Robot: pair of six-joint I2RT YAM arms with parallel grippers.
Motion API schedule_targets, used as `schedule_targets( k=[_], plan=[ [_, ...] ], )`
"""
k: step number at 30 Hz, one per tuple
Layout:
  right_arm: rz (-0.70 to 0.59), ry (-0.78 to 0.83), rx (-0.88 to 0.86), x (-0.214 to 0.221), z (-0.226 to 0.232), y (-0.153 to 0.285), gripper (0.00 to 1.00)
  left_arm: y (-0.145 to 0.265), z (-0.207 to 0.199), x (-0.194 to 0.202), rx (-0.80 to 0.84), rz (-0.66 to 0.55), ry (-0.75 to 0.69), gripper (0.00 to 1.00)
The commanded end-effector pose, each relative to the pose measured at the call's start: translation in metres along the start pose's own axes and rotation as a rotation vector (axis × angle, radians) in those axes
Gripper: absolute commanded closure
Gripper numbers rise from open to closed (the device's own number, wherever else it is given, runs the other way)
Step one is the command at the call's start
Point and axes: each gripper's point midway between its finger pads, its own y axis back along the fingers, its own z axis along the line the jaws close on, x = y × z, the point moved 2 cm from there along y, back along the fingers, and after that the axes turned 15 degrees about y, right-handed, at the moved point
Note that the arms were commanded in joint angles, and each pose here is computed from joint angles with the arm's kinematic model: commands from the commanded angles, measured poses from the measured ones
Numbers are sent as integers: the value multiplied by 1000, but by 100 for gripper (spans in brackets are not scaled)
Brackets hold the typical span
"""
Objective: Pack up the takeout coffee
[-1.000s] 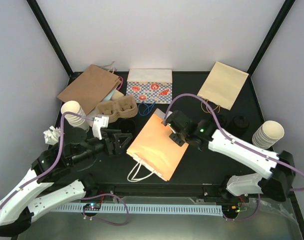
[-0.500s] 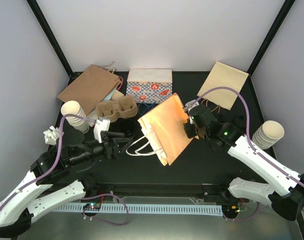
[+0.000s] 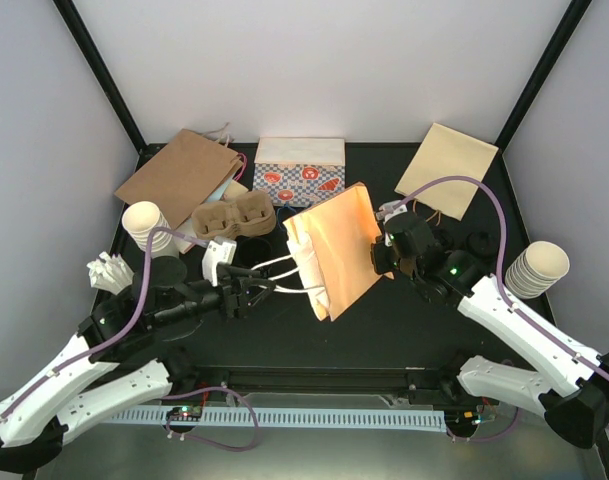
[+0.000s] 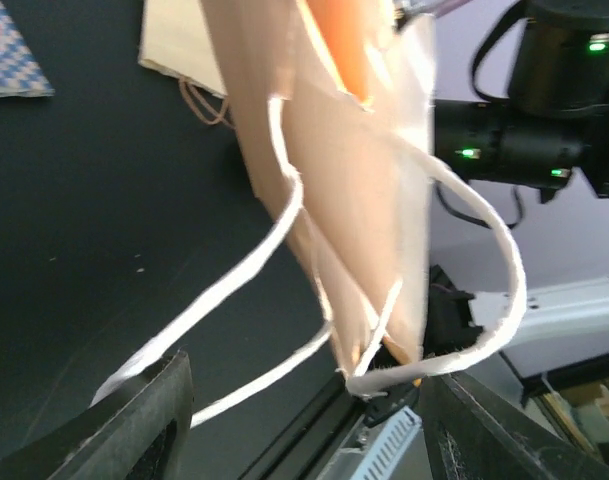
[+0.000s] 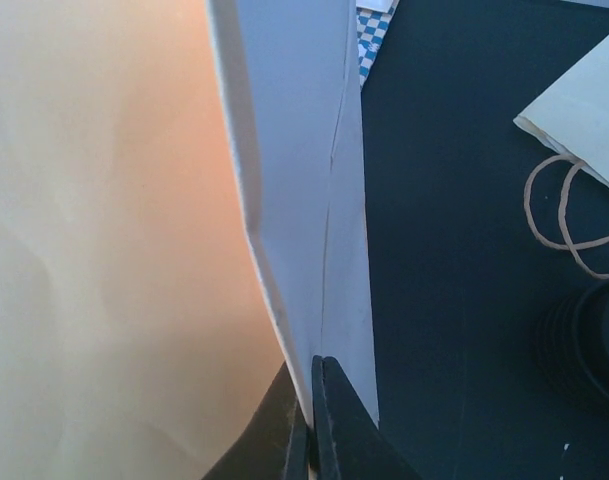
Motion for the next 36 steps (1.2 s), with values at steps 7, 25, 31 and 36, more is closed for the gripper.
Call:
schedule_targets(
  k=[7, 25, 31, 36],
  plan=[
    [-65, -34, -13, -16, 1, 1, 99, 2, 17, 0, -39, -59, -16, 39],
    [-45, -17, -58, -12, 10, -7, 99, -16, 2, 2, 66, -29, -4, 74],
    [-26, -17, -55, -6, 11, -13, 99, -15, 1, 1, 74, -34, -5, 79],
    [3, -25, -52, 4, 12, -21, 99, -13, 1, -1, 68, -46, -1, 98]
  ],
)
